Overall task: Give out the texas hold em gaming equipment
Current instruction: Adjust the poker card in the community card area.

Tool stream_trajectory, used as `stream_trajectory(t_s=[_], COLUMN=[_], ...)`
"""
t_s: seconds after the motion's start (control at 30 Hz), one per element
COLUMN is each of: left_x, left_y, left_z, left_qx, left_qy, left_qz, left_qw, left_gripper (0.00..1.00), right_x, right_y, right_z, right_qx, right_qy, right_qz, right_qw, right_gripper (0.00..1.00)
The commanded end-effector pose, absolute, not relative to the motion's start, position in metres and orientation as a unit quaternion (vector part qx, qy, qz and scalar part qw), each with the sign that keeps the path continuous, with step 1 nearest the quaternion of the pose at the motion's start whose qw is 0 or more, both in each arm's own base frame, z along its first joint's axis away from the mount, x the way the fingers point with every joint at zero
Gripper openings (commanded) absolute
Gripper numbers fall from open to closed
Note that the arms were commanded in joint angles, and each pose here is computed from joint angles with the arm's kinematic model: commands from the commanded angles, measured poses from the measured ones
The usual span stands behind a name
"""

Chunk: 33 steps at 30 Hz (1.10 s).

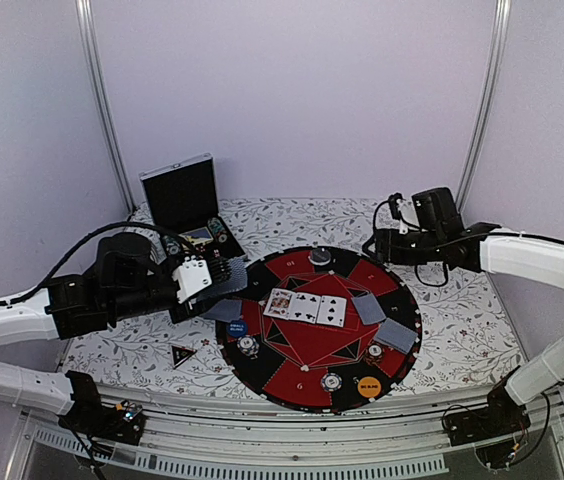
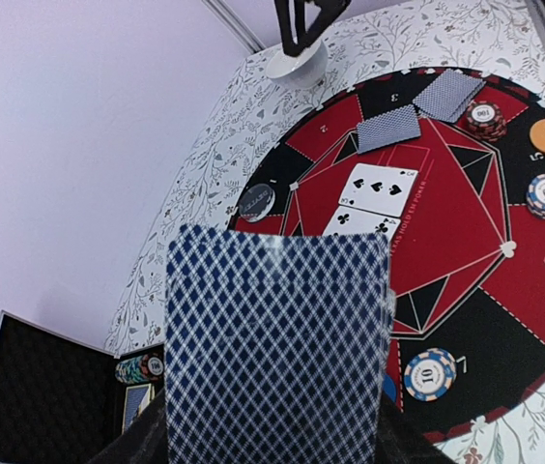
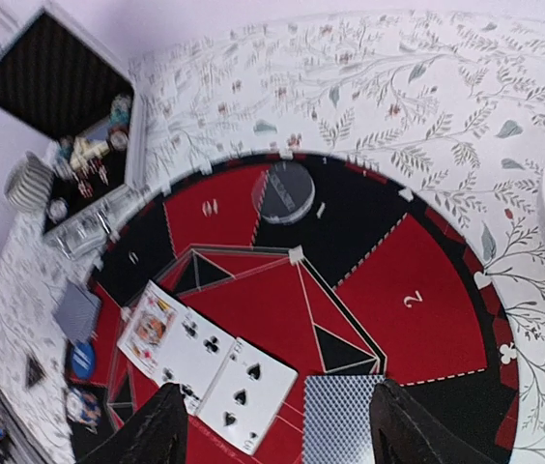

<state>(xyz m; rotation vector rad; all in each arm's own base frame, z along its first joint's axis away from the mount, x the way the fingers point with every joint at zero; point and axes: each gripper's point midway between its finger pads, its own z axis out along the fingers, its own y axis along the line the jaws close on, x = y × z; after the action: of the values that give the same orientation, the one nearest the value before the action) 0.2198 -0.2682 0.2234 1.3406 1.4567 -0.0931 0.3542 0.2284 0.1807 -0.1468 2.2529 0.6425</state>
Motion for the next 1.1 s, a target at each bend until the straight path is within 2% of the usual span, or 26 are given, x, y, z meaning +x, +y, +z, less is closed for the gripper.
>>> stream_trajectory(t_s=[0.0, 0.3, 0.67, 0.8, 0.93, 1.07], left_x=[0.217, 0.216, 0.217, 0.217, 0.216, 0.216], left_y=[-0.272, -0.273, -0.273, -0.273, -0.272, -0.272], left_z=[0.233, 0.232, 0.228, 0.230, 0.231, 0.232], left_qx=[0.563, 0.566, 0.568, 0.568, 0.566, 0.566], left_qy=[0.604, 0.603, 0.605, 0.604, 0.603, 0.602], left_qz=[-0.048, -0.050, -0.048, -0.047, -0.048, -0.050], left_qw=[0.562, 0.560, 0.556, 0.557, 0.560, 0.561], left_gripper=[0.54, 0.54, 0.54, 0.54, 0.54, 0.54], right_x=[0.329, 0.330, 0.313, 0.315, 0.314, 0.311], right_y=[0.230, 0.208, 0.227, 0.232, 0.234, 0.235], right_z=[0.103, 0.031, -0.007, -0.004, -0.003, 0.001], right_qx=[-0.164, -0.165, -0.173, -0.159, -0.148, -0.130], right_qy=[0.935, 0.971, 0.975, 0.975, 0.975, 0.975], right_qz=[0.196, 0.094, 0.112, 0.126, 0.138, 0.151], right_qw=[0.247, 0.145, 0.079, 0.088, 0.092, 0.098], right_gripper=[0.64, 0.60, 0.41, 0.27, 0.08, 0.04])
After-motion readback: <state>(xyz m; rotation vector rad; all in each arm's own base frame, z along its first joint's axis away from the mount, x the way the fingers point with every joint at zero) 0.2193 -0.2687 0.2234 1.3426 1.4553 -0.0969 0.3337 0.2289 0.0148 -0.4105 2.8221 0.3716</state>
